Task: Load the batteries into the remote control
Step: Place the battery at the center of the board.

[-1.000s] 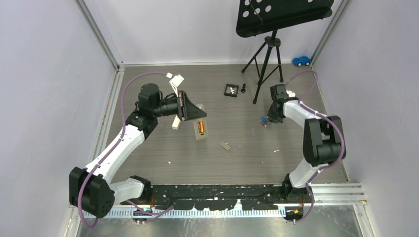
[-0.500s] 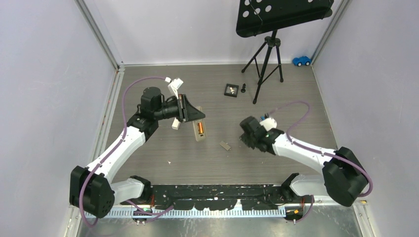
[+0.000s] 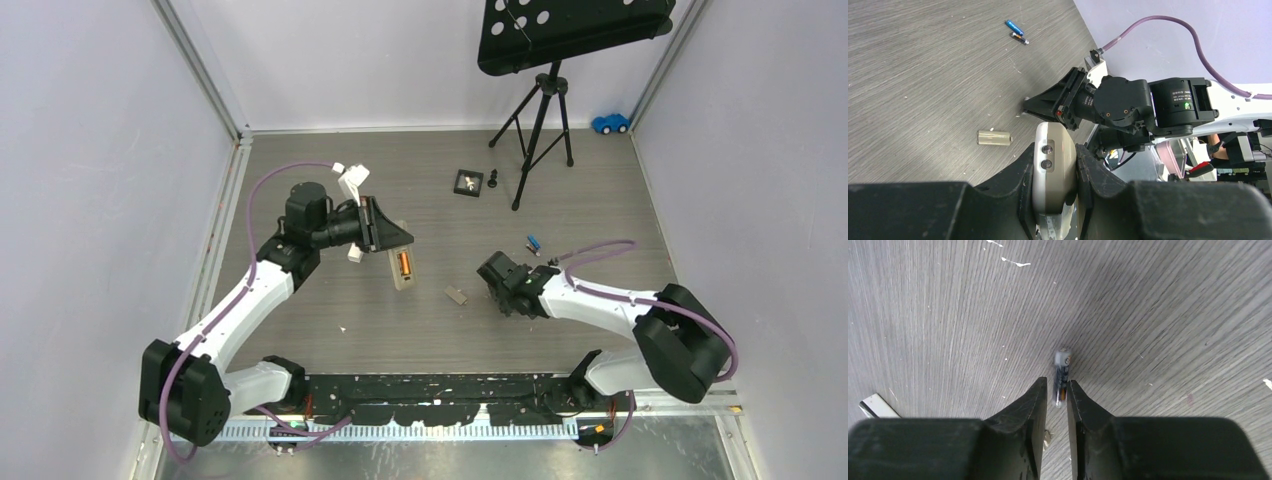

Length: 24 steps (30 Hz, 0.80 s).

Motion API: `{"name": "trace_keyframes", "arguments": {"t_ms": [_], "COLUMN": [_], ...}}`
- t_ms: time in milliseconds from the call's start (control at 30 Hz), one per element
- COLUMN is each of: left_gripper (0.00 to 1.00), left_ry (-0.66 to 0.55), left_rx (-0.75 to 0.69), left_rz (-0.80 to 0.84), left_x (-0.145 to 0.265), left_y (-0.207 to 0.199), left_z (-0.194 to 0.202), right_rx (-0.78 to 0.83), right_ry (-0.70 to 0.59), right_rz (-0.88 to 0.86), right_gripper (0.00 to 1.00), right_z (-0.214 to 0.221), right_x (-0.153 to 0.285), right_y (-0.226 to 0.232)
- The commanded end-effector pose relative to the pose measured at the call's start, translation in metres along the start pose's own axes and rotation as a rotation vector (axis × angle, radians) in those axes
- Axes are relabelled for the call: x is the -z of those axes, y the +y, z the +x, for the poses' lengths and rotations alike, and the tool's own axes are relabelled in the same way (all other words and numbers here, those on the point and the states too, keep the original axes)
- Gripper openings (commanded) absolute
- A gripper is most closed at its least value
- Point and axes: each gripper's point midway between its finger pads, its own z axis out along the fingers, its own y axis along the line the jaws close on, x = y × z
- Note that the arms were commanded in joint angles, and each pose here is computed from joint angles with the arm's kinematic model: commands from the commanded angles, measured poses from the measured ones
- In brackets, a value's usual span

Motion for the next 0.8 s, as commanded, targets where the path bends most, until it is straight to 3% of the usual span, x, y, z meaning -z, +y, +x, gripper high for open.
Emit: {"name": "trace_keyframes", "arguments": {"t_ms": [0, 167, 233, 400, 567, 767], "left_gripper": [0.00, 0.00, 0.00, 0.00, 0.00, 0.00], "left_ry": [-0.043, -0.045, -0.052, -0.055, -0.073, -0.103], "left_rx": [-0.036, -0.026, -0.029, 0.017, 0.059, 0.135], "left_rz": [0.015, -0.009, -0.020, -0.123, -0.199, -0.255], "left_x": [0.005, 0.005, 0.004, 0.010, 0.017, 0.027], "left_y": [-0.011, -0.006, -0.005, 0.012, 0.027, 0.040], "left_z": [-0.009, -0.010, -0.012, -0.014, -0.019, -0.025], "right_rx": [-0.087, -0.068, 0.050, 0.629, 1.236, 1.513], "right_ry": [-0.040, -0.051, -0.072, -0.167, -0.102, 0.104], "right_rz": [-0.036, -0.126, -0.194, -0.358, -0.415, -0.239], "right_gripper": [0.31, 0.39, 0.41, 0.47, 0.53, 0.55], "right_z": [-0.008, -0.018, -0.025, -0.049, -0.060, -0.072], "right_x": [0.004, 0.024, 0.036, 0.061, 0.069, 0.050], "right_y": [0.018, 0.043, 0.059, 0.108, 0.117, 0.101]}}
